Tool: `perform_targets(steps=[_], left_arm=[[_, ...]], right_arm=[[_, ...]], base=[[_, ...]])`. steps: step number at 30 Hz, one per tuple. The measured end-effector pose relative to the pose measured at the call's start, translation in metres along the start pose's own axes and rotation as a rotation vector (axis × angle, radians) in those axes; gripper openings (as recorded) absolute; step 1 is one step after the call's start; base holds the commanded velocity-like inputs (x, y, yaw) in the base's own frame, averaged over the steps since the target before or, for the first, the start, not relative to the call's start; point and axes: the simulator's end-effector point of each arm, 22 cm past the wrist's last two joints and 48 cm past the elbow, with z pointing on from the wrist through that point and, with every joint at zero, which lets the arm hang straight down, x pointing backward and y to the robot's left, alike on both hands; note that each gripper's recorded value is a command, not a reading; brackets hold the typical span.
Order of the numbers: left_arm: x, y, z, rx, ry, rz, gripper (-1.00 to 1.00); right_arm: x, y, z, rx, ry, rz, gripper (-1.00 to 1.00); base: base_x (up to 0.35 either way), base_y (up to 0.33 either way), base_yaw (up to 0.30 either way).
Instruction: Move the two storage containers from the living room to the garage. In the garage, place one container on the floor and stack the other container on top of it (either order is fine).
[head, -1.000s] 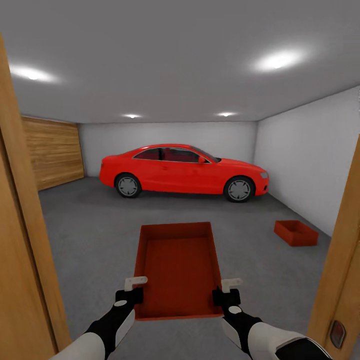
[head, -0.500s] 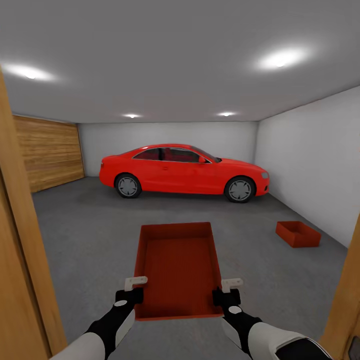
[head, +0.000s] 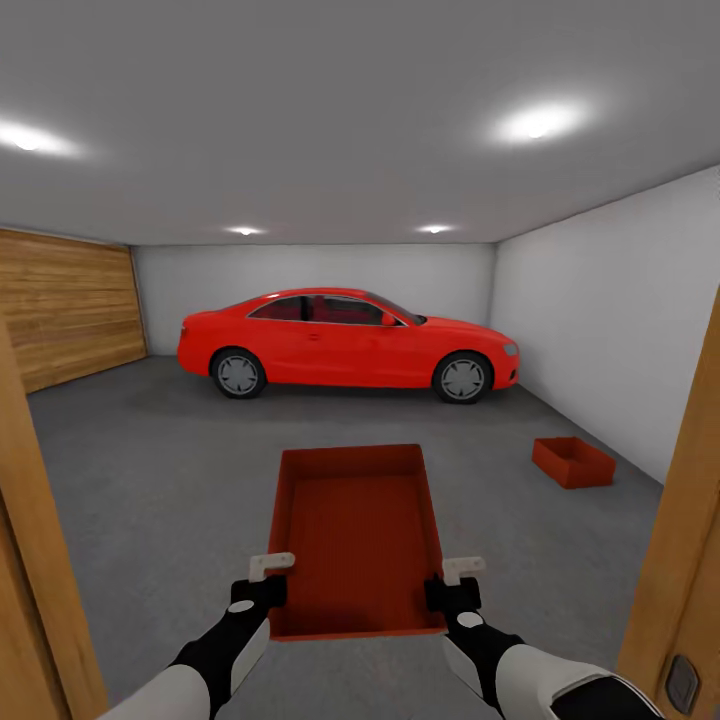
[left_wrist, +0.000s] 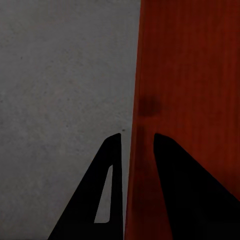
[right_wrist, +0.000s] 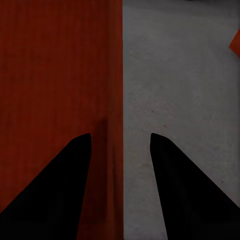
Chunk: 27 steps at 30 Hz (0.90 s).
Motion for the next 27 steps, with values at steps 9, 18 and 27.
perform_targets(steps=[9, 18, 27], left_arm=[[0.0005, 0.0021, 0.0006, 0.002, 0.001, 0.002, -1.0], [0.0004, 0.0017, 0.0004, 0.001, 0.001, 0.001, -1.0], [0.0004, 0.0016, 0.0004, 0.001, 0.001, 0.0, -1.0]], right_arm=[[0.0002, 0.0022, -0.0005, 0.001, 0.001, 0.002, -1.0], [-0.0005, 0.0017, -0.0003, 0.001, 0.0, -0.001, -1.0], [-0.001, 0.0016, -0.0002, 0.001, -0.001, -0.002, -1.0]], base=[[0.0, 0.0, 0.0], [0.0, 0.029, 0.0], [0.001, 0.022, 0.0]])
